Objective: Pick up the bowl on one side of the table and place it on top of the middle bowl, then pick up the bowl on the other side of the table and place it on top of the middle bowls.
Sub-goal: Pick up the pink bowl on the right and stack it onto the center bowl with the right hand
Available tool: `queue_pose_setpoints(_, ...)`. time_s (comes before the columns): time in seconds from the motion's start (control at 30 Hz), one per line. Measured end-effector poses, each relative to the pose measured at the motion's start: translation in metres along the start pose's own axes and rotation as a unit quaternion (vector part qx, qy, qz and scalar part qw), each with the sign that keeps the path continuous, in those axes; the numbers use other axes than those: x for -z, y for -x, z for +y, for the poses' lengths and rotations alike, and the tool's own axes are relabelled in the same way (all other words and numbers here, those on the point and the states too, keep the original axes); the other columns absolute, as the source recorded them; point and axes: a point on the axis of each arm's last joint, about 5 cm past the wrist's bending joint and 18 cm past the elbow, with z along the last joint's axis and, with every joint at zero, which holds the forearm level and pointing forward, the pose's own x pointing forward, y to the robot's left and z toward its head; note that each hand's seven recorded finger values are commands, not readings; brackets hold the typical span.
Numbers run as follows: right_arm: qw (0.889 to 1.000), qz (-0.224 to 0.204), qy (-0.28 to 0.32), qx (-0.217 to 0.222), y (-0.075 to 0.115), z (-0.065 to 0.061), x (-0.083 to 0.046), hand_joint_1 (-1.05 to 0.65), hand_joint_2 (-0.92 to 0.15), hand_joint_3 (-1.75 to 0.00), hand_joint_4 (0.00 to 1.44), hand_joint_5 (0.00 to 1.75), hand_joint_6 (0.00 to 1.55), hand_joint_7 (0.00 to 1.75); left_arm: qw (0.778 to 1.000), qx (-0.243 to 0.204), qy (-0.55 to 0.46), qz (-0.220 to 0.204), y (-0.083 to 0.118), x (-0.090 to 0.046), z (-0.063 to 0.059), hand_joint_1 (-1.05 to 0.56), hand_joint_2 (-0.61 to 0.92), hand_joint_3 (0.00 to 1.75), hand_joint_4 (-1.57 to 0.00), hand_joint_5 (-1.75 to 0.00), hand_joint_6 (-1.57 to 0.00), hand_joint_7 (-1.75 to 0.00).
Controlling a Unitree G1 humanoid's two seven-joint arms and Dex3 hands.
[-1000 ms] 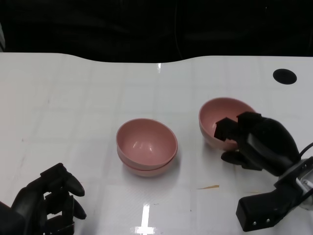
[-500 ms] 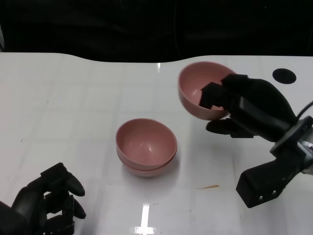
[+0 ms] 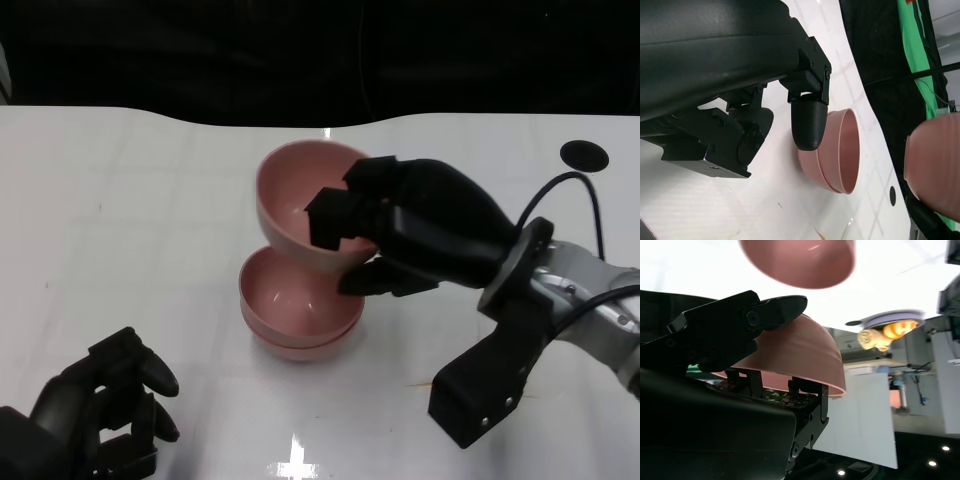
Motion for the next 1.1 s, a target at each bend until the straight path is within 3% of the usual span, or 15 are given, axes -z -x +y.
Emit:
queue_pose_setpoints(0.03, 1.000, -0.005, -0.001, -0.003, -0.001, 0.002, -0.002, -0.12, -0.78, -0.36, 0.90, 1.75, 0.64, 1.75, 1.000, -0.001, 0.001, -0.001, 0.000, 0.000, -0.001, 0.32, 0.77, 1.14, -0.71, -1.75, -0.56, -1.75)
queue_pose_setpoints(0.1, 1.000, -0.014, -0.002, -0.011, -0.003, 0.005, -0.004, -0.10, -0.63, -0.64, 0.91, 1.75, 0.66, 1.75, 1.000, -0.004, 0.003, -0.002, 0.000, -0.001, -0.002, 0.34, 0.77, 1.15, -0.71, -1.75, -0.56, -1.75)
queue_pose_setpoints(0.13, 1.000, -0.016, -0.004, -0.013, -0.004, 0.006, -0.005, -0.10, -0.61, -0.69, 0.91, 1.75, 0.66, 1.75, 1.000, -0.005, 0.003, -0.002, 0.000, -0.001, -0.003, 0.35, 0.79, 1.13, -0.71, -1.75, -0.56, -1.75)
queue_pose_setpoints(0.3, 0.999, -0.014, -0.020, -0.025, -0.005, 0.015, -0.006, -0.11, -0.58, -0.77, 0.91, 1.75, 0.65, 1.75, 1.000, -0.009, 0.007, 0.002, 0.001, -0.002, -0.005, 0.37, 0.83, 1.06, -0.71, -1.75, -0.55, -1.75)
queue_pose_setpoints(0.6, 0.998, 0.003, -0.038, -0.057, -0.005, 0.029, -0.003, -0.11, -0.57, -0.77, 0.87, 1.75, 0.63, 1.75, 1.000, -0.008, 0.007, 0.005, 0.002, -0.002, -0.006, 0.37, 0.91, 0.92, -0.68, -1.75, -0.52, -1.75)
queue_pose_setpoints(0.67, 0.997, 0.011, -0.039, -0.063, -0.004, 0.031, -0.001, -0.12, -0.63, -0.67, 0.86, 1.75, 0.62, 1.75, 1.000, -0.008, 0.007, 0.005, 0.002, -0.002, -0.006, 0.36, 0.92, 0.91, -0.68, -1.75, -0.52, -1.75)
queue_pose_setpoints(1.1, 0.995, 0.037, -0.032, -0.085, -0.005, 0.043, 0.006, -0.19, -0.75, -0.49, 0.83, 1.75, 0.58, 1.74, 1.000, -0.008, 0.008, 0.007, 0.002, -0.002, -0.006, 0.34, 0.91, 0.88, -0.68, -1.75, -0.52, -1.75)
